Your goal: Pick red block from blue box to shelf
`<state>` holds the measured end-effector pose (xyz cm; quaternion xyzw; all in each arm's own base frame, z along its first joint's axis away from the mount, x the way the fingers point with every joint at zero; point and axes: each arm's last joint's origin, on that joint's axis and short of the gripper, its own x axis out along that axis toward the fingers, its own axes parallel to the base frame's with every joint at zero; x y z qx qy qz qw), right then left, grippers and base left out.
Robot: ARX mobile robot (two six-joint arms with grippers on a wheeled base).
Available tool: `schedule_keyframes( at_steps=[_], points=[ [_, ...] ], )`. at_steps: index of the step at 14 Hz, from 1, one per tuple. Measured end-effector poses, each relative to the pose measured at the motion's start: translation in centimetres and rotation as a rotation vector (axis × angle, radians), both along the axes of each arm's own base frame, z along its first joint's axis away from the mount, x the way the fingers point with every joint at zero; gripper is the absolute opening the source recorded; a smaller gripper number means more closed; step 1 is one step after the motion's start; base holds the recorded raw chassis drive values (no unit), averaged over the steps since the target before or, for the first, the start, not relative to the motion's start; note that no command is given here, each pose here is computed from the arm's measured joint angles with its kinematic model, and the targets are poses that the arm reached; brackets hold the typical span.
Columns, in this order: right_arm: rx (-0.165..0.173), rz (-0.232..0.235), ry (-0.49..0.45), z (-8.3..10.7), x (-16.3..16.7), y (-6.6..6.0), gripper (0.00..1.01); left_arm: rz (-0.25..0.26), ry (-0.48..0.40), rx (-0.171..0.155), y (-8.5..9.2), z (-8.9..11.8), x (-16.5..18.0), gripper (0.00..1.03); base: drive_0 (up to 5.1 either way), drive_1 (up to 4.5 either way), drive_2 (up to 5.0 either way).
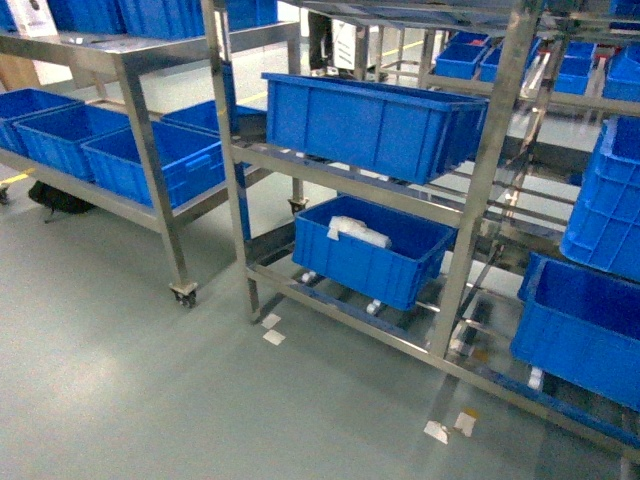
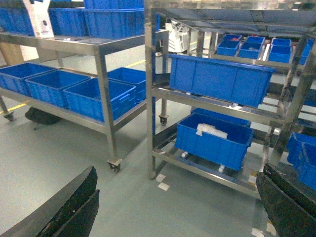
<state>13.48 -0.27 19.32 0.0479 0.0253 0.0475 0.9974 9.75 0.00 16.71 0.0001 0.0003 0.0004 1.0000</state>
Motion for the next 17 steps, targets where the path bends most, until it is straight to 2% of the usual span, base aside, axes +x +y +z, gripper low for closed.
schedule_keyframes(
  at_steps=[17],
  points=[
    [0.000,0.000,0.000,0.00,0.00,0.00,0.28,0.000,0.000,0.000,0.00,0.00,0.00,0.98,-1.5,-1.53,-1.5]
  ],
)
